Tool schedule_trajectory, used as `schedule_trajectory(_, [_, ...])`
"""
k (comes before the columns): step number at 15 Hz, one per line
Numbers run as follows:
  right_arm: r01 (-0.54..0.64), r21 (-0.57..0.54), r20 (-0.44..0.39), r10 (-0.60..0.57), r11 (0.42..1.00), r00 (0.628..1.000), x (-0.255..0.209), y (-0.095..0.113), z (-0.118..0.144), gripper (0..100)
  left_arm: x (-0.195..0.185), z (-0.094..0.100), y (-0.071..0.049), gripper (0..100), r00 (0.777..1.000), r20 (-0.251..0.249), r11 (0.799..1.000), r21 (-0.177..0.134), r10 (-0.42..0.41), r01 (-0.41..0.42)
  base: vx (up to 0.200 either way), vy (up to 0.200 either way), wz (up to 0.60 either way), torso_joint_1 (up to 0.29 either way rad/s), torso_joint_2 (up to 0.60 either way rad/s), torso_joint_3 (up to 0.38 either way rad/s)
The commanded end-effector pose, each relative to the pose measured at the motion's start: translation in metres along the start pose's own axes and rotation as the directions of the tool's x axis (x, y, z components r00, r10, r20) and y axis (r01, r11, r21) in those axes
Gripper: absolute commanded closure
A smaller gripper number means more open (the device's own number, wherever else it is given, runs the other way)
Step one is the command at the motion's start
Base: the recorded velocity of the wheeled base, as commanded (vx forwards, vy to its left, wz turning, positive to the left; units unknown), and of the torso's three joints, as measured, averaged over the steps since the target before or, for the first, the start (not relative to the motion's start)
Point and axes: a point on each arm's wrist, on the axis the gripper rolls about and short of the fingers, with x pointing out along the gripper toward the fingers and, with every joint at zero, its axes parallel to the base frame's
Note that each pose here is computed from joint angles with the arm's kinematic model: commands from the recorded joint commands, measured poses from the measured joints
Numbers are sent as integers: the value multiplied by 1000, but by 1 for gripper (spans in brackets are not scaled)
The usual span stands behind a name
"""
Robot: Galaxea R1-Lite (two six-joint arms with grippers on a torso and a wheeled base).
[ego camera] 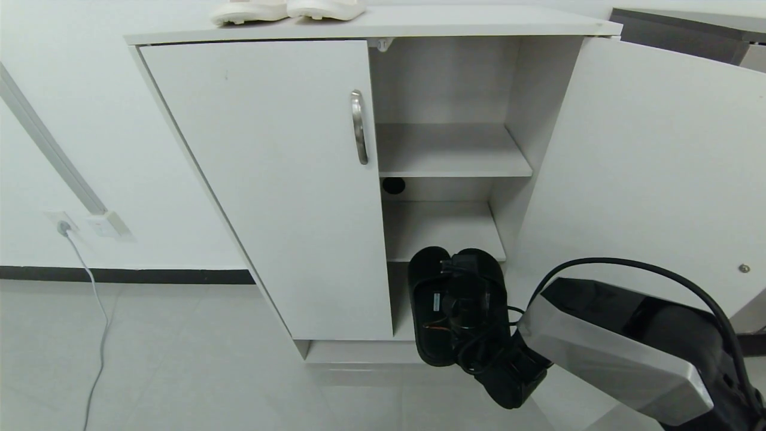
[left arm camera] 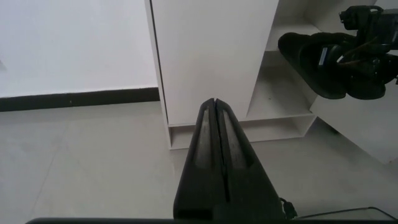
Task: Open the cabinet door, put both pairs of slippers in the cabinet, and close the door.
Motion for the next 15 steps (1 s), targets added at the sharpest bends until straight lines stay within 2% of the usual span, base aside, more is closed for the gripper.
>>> schedule_trajectory(1, [-1,5,6,1,1000,1000,0,0,3,100,0,0,0,100,1000,-2,1000,-1,0,0,200,0,0,-7,2,2])
schedule_trajectory(9, [-12,-6,4,12,1000,1000,-2,3,3,100,0,0,0,100,1000,-2,1000,-1,2,-2,200,0,0,3,2,1])
schedule_trajectory(15, [-28,-31,-21,28,999,999,5,5,4,100,0,0,0,100,1000,-2,1000,-2,2,-2,0,0,0,0,0,0])
